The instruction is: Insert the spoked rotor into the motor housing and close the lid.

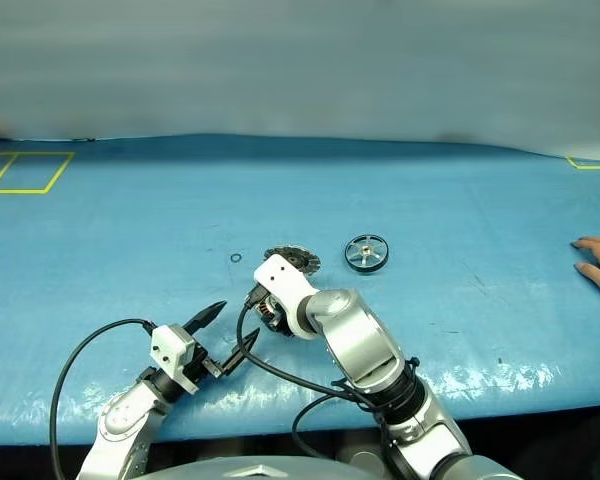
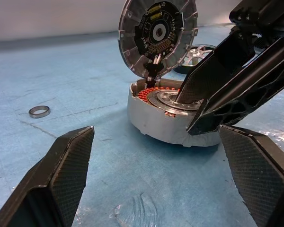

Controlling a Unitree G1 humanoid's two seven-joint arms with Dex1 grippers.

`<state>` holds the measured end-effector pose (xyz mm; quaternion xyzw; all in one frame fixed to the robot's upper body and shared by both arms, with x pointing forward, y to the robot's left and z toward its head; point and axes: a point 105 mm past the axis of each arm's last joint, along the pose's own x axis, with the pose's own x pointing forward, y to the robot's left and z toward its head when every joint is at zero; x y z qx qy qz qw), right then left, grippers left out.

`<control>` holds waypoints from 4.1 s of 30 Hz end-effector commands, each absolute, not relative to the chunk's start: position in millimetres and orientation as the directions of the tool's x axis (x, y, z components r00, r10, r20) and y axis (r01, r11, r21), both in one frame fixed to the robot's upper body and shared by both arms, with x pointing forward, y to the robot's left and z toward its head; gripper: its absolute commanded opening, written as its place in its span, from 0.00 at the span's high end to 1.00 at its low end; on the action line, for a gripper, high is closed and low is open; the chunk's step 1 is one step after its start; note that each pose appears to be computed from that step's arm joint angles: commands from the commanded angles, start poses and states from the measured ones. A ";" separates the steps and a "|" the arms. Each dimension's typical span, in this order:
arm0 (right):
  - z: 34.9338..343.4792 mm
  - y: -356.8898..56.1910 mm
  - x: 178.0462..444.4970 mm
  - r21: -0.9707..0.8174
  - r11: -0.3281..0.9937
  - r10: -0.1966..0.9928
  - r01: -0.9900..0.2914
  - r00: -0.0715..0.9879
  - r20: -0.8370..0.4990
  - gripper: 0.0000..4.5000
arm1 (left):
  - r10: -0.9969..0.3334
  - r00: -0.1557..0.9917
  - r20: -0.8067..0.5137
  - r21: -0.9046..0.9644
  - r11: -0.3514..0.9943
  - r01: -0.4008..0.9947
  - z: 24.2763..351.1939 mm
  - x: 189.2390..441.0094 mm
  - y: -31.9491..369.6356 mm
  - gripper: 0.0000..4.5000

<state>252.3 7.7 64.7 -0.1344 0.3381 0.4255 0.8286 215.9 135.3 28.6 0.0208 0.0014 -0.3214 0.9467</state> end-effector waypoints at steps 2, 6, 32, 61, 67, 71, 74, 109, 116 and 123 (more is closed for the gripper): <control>53.1 14.8 238.4 0.164 0.621 0.617 -0.767 0.348 -0.706 0.60 | -0.623 0.782 0.023 0.056 0.781 0.622 39.9 215.8 133.0 0.00; 73.0 20.7 243.7 0.166 0.645 0.637 -0.746 0.404 -0.657 0.43 | -0.629 0.777 0.021 0.058 0.777 0.627 39.6 216.0 132.7 0.00; 138.0 -30.2 206.6 0.166 0.450 0.865 -0.878 0.382 -0.326 0.02 | -0.669 0.743 -0.003 0.039 0.742 0.669 39.7 215.2 134.1 0.00; 45.7 -86.5 228.6 -0.120 0.792 0.601 -0.599 0.799 -0.018 0.02 | -0.417 0.898 -0.140 0.078 0.900 0.429 61.0 335.8 176.8 0.00; 44.1 -88.1 225.2 -0.114 0.784 0.612 -0.610 0.791 -0.023 0.02 | -0.465 0.866 -0.185 0.126 0.862 0.490 52.4 361.1 161.6 0.00; 40.7 -88.0 219.9 -0.121 0.769 0.629 -0.628 0.776 -0.035 0.02 | -0.482 0.845 -0.232 0.155 0.839 0.522 44.0 369.1 158.9 0.00; 33.9 -87.3 213.7 -0.134 0.739 0.658 -0.660 0.750 -0.067 0.02 | -0.484 0.832 -0.271 0.180 0.824 0.538 37.4 372.1 160.2 0.00; 37.1 -89.9 213.7 -0.140 0.737 0.658 -0.662 0.749 -0.082 0.02 | -0.717 0.671 -0.191 0.187 0.644 0.742 96.3 272.7 142.6 0.86; 36.2 -89.6 217.2 -0.142 0.727 0.666 -0.672 0.740 -0.091 0.02 | -0.841 0.509 -0.187 0.173 0.482 0.859 106.0 267.0 108.7 0.86; 34.6 -88.9 217.1 -0.142 0.734 0.658 -0.664 0.747 -0.095 0.02 | -0.873 0.421 -0.247 0.156 0.393 0.906 83.4 278.8 81.6 0.86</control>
